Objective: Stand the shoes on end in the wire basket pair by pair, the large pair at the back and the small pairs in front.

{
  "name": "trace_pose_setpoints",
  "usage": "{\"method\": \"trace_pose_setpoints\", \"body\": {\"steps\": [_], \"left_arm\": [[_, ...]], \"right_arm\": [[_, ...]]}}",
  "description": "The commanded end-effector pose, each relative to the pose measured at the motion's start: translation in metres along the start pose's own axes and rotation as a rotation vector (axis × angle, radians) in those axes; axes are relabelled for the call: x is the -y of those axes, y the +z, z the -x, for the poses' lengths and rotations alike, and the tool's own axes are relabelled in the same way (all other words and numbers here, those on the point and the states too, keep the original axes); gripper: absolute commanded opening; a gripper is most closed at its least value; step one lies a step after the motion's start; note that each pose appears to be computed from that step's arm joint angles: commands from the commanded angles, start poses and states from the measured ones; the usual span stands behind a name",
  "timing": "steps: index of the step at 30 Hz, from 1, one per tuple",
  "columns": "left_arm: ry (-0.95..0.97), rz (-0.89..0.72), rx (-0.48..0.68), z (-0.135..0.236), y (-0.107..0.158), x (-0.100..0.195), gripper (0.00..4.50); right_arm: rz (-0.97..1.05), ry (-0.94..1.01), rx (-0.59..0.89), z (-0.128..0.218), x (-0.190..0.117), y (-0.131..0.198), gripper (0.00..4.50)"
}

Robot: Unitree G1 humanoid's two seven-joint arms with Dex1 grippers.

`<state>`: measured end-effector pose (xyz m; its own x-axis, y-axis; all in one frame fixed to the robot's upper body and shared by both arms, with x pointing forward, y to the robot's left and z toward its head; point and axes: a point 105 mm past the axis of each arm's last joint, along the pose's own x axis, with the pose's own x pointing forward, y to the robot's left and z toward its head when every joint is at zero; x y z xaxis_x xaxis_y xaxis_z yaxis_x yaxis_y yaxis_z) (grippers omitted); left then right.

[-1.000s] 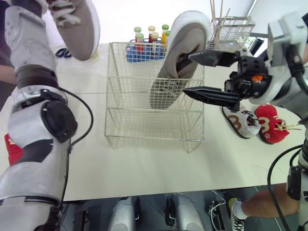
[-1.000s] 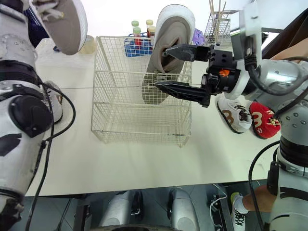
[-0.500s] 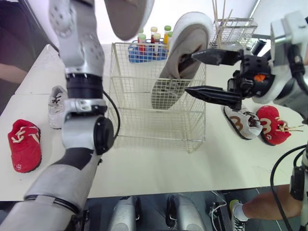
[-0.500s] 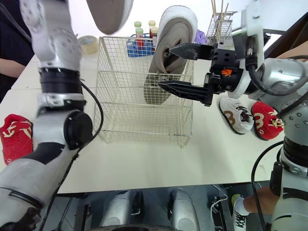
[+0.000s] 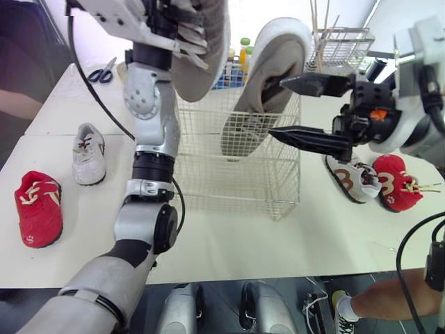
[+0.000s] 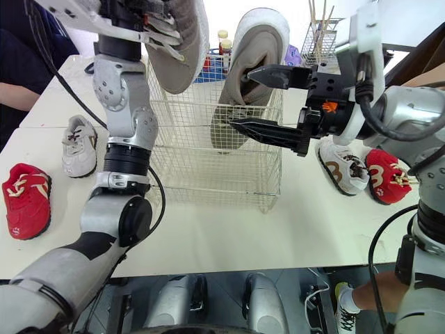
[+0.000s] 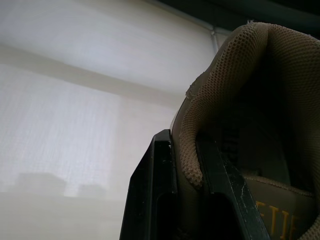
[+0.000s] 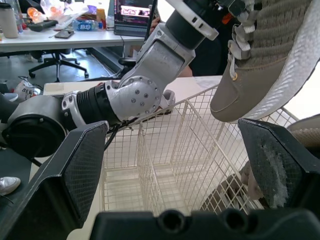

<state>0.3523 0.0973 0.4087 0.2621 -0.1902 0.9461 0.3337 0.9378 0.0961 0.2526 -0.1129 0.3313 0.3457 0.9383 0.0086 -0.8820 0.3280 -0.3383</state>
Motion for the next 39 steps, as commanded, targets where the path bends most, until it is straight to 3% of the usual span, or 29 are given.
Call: {"method": "trace_pose_setpoints", "body": {"steps": [1, 12, 20, 26, 30, 39], "left_arm": [[-0.006, -0.024, 0.003, 0.012, -0.001, 0.009, 0.04], [0.032, -0.024, -0.022, 0.037, -0.003, 0.029, 0.04], [-0.040, -0.145, -0.181, 0.095, -0.033, 0.034, 0.04], [0.067, -0.135, -0.351, 0.132, -0.058, 0.017, 0.04], [0.144, -0.130, -0.419, 0.146, -0.064, 0.004, 0.04], [0.097, -0.097, -0.500, 0.156, -0.064, 0.002, 0.04]], "right_arm": [[0.057, -0.004, 0.017, 0.003, -0.005, 0.015, 4.50], [0.040, 0.012, 0.005, 0.001, -0.007, 0.018, 4.50], [0.030, 0.030, 0.000, 0.000, -0.006, 0.018, 4.50], [0.022, 0.039, 0.004, -0.003, -0.005, 0.016, 4.50], [0.019, 0.041, 0.006, -0.004, -0.005, 0.016, 4.50], [0.010, 0.041, 0.012, -0.003, -0.004, 0.014, 4.50]]}}
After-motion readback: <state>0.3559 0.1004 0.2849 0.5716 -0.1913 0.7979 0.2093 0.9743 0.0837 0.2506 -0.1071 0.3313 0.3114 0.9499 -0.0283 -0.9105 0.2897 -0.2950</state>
